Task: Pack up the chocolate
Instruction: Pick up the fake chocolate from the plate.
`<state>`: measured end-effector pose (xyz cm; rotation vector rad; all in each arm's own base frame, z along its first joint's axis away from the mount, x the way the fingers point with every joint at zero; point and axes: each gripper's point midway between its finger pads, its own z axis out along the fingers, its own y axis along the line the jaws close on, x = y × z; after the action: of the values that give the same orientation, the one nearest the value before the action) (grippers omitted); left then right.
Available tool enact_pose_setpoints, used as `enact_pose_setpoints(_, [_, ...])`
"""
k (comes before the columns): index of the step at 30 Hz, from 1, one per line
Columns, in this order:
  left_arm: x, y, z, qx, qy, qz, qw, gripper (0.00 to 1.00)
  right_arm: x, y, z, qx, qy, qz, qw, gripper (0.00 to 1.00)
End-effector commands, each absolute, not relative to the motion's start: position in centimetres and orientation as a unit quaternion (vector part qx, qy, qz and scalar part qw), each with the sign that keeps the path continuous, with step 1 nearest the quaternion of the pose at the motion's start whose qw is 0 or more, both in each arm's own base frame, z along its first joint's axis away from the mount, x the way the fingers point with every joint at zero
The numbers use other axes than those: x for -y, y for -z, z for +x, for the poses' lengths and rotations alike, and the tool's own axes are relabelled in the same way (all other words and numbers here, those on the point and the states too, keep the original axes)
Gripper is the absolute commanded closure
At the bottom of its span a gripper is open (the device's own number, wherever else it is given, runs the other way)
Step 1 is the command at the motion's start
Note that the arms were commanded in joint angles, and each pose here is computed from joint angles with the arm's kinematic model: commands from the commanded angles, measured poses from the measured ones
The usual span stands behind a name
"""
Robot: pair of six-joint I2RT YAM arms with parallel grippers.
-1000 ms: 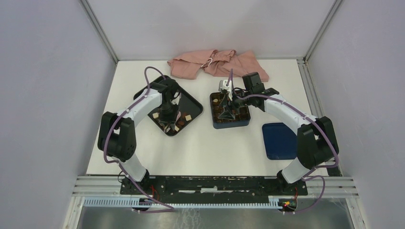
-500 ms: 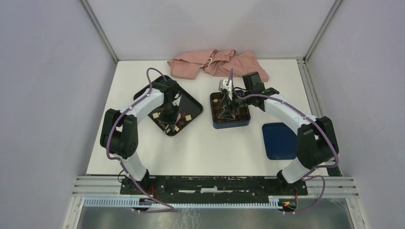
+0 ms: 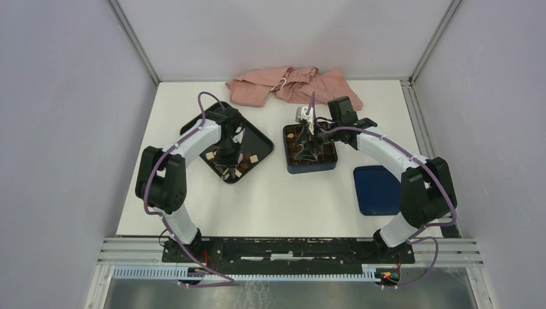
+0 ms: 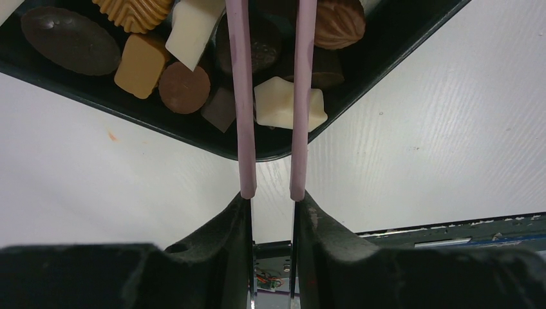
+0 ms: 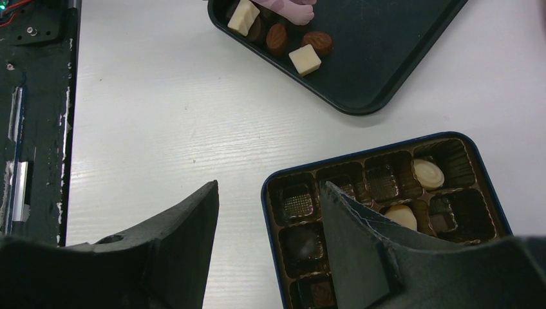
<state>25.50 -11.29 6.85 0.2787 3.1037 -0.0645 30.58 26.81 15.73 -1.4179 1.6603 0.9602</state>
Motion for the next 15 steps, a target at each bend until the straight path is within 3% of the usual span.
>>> enact_pose_setpoints(1, [11.6, -7.2, 25.5, -0.994, 0.030, 0.105, 0.014, 0.72, -27.1, -17.6, 31.4, -0.627, -0.374, -0.560, 0.392, 0.35])
enact_pose_setpoints(11, [11.8, -9.8, 27.2, -0.992, 0.038, 0.069, 0.103, 0.97, -24.5, -17.9, 34.1, -0.654, -0.309, -0.542, 0.428, 0.35])
enact_pose_setpoints(15, [12.1, -10.4, 27.2, -0.987, 0.058, 0.052, 0.143, 0.98, -23.0, -18.1, 35.4, -0.667, -0.284, -0.525, 0.446, 0.35])
